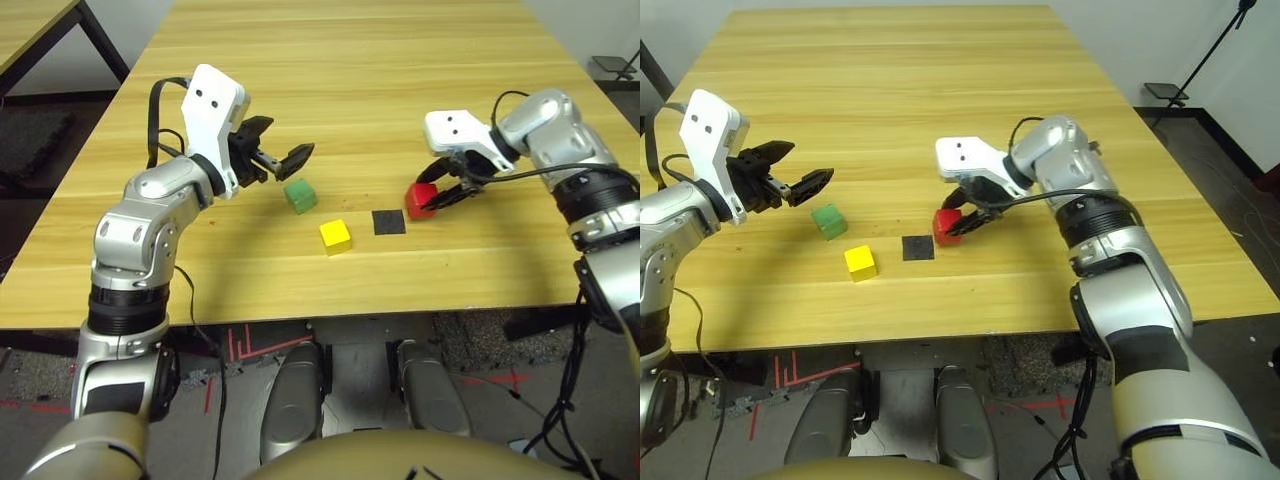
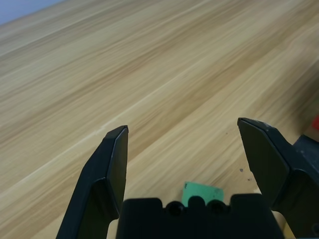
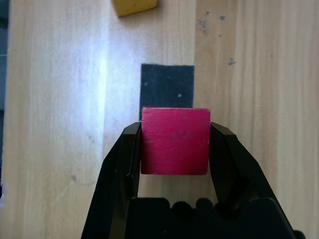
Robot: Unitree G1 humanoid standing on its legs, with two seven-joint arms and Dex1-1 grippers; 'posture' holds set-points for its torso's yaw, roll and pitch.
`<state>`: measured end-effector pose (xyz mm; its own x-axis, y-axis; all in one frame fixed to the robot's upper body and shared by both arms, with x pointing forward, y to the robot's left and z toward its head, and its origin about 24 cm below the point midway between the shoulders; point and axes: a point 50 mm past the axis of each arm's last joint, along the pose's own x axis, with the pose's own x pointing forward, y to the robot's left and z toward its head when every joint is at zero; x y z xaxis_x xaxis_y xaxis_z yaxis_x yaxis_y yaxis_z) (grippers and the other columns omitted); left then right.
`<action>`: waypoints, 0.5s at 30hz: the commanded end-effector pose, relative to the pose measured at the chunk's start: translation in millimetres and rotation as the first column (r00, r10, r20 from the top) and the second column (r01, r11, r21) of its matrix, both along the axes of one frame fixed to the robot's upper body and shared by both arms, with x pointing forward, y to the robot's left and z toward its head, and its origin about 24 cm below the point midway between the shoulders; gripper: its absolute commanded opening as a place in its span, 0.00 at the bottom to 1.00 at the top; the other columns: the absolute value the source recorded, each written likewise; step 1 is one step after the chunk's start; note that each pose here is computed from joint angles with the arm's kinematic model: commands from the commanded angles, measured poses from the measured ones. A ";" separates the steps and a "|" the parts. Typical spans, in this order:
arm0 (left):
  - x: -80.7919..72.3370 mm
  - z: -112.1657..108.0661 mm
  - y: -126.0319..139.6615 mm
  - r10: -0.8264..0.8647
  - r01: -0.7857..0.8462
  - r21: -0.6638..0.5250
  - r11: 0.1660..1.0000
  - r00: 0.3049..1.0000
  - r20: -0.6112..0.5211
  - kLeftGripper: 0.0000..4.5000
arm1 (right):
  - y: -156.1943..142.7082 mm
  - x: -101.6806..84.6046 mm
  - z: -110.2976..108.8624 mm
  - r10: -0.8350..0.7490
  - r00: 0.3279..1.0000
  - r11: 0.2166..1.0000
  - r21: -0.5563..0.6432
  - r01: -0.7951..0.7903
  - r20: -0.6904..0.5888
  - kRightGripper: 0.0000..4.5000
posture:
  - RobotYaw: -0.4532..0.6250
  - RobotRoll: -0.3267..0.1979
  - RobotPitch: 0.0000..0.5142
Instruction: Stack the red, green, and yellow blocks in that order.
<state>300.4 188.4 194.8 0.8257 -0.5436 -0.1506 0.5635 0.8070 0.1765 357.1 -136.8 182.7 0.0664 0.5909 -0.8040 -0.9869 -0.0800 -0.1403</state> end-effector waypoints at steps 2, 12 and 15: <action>-2.7 2.7 -6.5 -0.023 0.023 0.011 1.000 1.000 0.004 1.00 | 12.0 -0.1 -0.6 -0.013 1.000 1.000 -0.028 0.014 0.016 0.45 | 0.67 0.22 0.18; -8.4 -2.1 -4.5 0.007 -0.007 0.008 1.000 1.000 -0.006 1.00 | 25.6 0.4 -5.2 0.028 1.000 0.999 -0.038 -0.028 0.007 0.45 | 0.72 0.19 0.21; -9.8 -3.7 -3.7 0.018 -0.018 0.004 1.000 1.000 -0.009 1.00 | 28.3 0.7 -7.4 0.032 0.999 0.999 -0.042 -0.032 0.003 0.45 | 0.74 0.19 0.22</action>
